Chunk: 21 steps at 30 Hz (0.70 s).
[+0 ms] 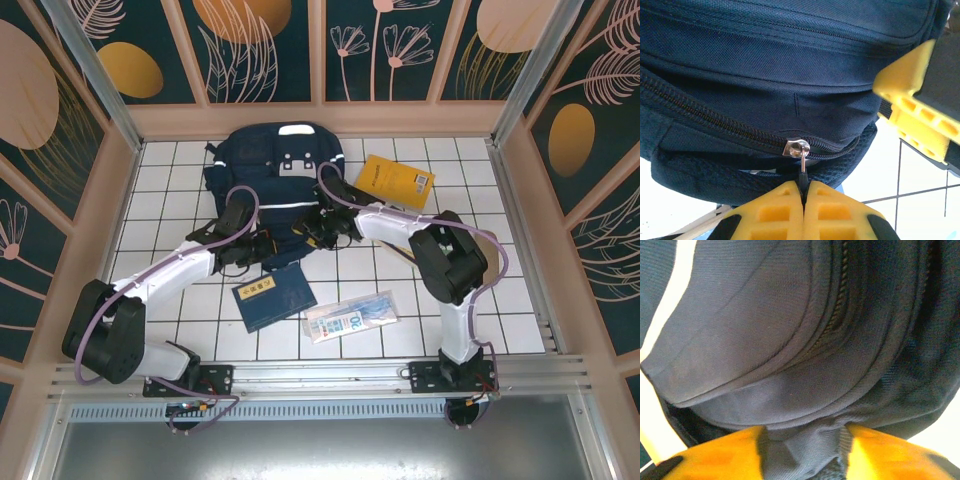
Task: Pack the student bag
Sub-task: Unzip the student bag at the top-center of the table.
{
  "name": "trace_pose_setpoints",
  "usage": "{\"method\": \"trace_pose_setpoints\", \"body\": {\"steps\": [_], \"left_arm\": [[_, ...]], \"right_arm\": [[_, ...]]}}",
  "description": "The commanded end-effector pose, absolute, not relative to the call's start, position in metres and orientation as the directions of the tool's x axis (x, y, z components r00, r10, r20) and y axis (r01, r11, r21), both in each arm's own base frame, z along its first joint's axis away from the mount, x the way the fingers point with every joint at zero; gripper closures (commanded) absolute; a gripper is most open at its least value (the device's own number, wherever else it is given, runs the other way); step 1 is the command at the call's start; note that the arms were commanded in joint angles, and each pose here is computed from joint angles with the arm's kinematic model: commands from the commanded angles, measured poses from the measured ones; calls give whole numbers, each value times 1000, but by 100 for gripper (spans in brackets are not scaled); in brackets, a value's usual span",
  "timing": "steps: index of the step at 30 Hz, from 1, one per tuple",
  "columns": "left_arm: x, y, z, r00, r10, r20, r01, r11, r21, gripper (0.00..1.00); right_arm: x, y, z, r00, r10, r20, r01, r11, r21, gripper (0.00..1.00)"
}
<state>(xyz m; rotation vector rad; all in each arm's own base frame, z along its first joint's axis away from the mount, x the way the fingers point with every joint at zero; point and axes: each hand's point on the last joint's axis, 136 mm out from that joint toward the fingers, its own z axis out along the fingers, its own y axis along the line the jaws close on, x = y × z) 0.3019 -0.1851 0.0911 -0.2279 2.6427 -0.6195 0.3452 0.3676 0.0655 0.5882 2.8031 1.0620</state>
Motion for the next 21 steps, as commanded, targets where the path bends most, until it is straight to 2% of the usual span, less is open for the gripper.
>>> {"method": "trace_pose_setpoints", "body": {"steps": [1, 4, 5, 11, 21], "left_arm": [[303, -192, 96, -903, -217, -370, -29, 892, -451, 100], [304, -188, 97, -902, -213, -376, -34, 902, -431, 100], [304, -186, 96, -901, -213, -378, -38, 907, -420, 100], [306, -163, 95, -883, -230, -408, -99, 943, -316, 100], [309, -78, 88, -856, -236, -460, -281, 959, 30, 100]], "right_arm": [[346, 379, 65, -928, 367, 68, 314, 669, 674, 73], [349, 372, 62, -922, 382, 61, 322, 671, 667, 97], [351, 369, 62, -920, 387, 52, 321, 675, 665, 100], [371, 345, 80, -908, 414, -64, 277, 707, 650, 100], [395, 289, 85, -885, 441, -148, 270, 747, 607, 100]]}}
